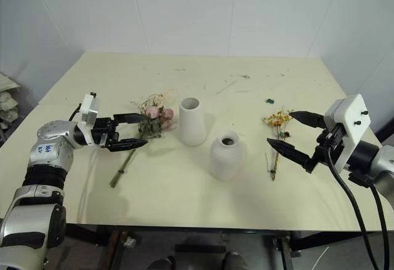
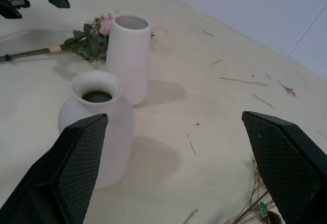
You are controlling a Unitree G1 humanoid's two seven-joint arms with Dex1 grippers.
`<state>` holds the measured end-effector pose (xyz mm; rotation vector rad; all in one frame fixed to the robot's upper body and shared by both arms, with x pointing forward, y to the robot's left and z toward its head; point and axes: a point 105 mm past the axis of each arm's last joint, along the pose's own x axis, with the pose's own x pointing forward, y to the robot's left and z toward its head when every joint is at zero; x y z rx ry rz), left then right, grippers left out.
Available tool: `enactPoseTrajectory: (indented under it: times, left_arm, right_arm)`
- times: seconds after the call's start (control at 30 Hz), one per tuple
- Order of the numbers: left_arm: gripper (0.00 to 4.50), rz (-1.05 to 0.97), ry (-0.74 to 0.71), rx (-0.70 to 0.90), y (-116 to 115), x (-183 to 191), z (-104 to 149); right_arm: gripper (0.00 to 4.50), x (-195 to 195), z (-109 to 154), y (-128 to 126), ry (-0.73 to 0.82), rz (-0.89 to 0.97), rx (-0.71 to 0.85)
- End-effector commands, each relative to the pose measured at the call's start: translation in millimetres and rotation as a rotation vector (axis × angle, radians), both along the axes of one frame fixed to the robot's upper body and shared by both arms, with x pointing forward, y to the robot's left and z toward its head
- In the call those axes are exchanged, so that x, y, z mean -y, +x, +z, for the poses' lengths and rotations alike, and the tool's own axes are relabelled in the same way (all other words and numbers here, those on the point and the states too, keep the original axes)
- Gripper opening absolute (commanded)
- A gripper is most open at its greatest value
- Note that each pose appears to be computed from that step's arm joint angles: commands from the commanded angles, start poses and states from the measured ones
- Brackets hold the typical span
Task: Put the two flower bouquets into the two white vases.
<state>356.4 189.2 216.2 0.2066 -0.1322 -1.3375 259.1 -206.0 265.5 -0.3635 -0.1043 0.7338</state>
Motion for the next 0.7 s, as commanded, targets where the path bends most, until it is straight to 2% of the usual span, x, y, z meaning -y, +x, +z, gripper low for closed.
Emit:
enactPoseTrajectory:
  times: [0.03, 0.2, 0.43, 0.7]
  left_arm:
    - [4.50, -0.074, 0.024, 0.047, -5.3, 2.8, 14.2]
    - [4.50, -0.089, 0.031, 0.029, -4.2, 6.4, 13.8]
    - [4.50, -0.071, 0.043, 0.046, -1.4, 7.2, 21.4]
    - [4.50, 0.179, 0.065, 0.000, -0.1, -3.2, 33.9]
  right_arm:
    - [4.44, -4.2, 14.5, -6.4, -0.002, 0.004, 0.072]
    - [4.44, -6.5, 17.2, -8.7, 0.016, -0.011, 0.107]
    - [4.44, -13.7, 12.9, -13.2, 0.031, 0.039, 0.079]
    - [4.44, -14.5, 16.5, -2.6, -0.026, 0.193, 0.050]
